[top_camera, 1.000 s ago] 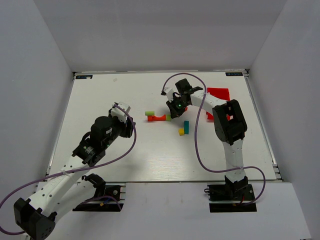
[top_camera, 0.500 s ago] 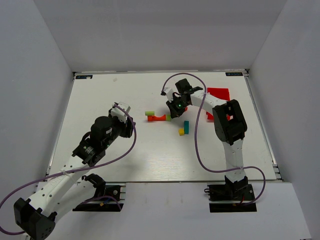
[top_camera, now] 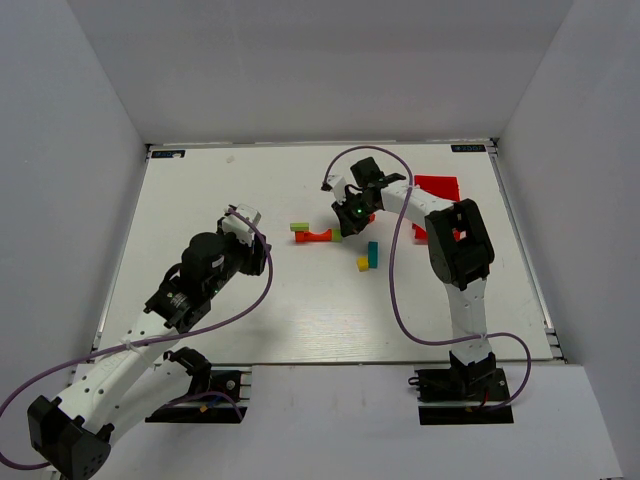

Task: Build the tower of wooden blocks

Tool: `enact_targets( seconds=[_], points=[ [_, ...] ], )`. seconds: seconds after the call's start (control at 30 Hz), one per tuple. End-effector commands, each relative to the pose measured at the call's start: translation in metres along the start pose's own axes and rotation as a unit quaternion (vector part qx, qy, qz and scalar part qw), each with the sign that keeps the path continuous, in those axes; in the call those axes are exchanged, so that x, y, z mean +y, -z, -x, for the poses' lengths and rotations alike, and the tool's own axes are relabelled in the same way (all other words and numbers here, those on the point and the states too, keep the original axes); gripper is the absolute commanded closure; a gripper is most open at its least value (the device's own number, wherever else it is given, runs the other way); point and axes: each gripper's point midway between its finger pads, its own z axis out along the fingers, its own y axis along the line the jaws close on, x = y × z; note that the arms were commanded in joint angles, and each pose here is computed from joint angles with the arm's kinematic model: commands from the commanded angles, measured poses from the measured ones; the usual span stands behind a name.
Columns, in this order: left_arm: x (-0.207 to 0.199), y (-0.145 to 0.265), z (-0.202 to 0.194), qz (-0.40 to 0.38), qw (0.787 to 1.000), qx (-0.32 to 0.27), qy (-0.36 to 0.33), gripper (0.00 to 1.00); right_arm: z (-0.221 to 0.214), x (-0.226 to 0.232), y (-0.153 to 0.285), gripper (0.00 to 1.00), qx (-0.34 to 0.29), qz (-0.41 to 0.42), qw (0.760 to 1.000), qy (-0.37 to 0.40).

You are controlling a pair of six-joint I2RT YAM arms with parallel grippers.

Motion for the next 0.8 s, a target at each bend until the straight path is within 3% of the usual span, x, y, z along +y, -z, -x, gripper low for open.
enact_targets(
  seconds=[0.0, 0.37, 0.47, 0.63, 0.67, 0.7, 0.73, 0.77],
  points=[
    [0.002, 0.002, 0.011, 0.004, 1.0, -0.015, 0.001, 0.35, 0.006, 0.002, -0.003, 1.0, -0.012, 0.008, 1.0, 0.01],
    [0.002, 0.002, 0.011, 0.004, 1.0, -0.015, 0.001, 0.35, 0.007, -0.009, 0.004, 1.0, -0.011, -0.02, 1.0, 0.001],
    [0.002, 0.002, 0.011, 0.004, 1.0, -0.015, 0.001, 0.35, 0.003, -0.021, 0.017, 1.0, -0.005, -0.067, 0.998, 0.004],
    [0.002, 0.002, 0.011, 0.004, 1.0, -0.015, 0.001, 0.35, 0.023, -0.013, 0.072, 1.0, -0.046, -0.116, 0.99, 0.068],
    [0.002, 0.002, 0.011, 0.004, 1.0, -0.015, 0.001, 0.34, 0.033, -0.006, 0.088, 0.65, -0.064, -0.124, 0.986, 0.089],
    [0.002, 0.002, 0.011, 0.004, 1.0, -0.015, 0.001, 0.31, 0.023, 0.0, 0.097, 0.47, -0.06, -0.125, 0.981, 0.132],
    [0.004, 0.004, 0.014, 0.009, 1.0, -0.02, 0.002, 0.2, 0.031, 0.003, 0.102, 0.32, -0.082, -0.125, 0.976, 0.156],
    [0.004, 0.004, 0.011, 0.009, 1.0, -0.015, 0.001, 0.16, 0.024, 0.01, 0.11, 0.26, -0.086, -0.126, 0.971, 0.186]
  ],
)
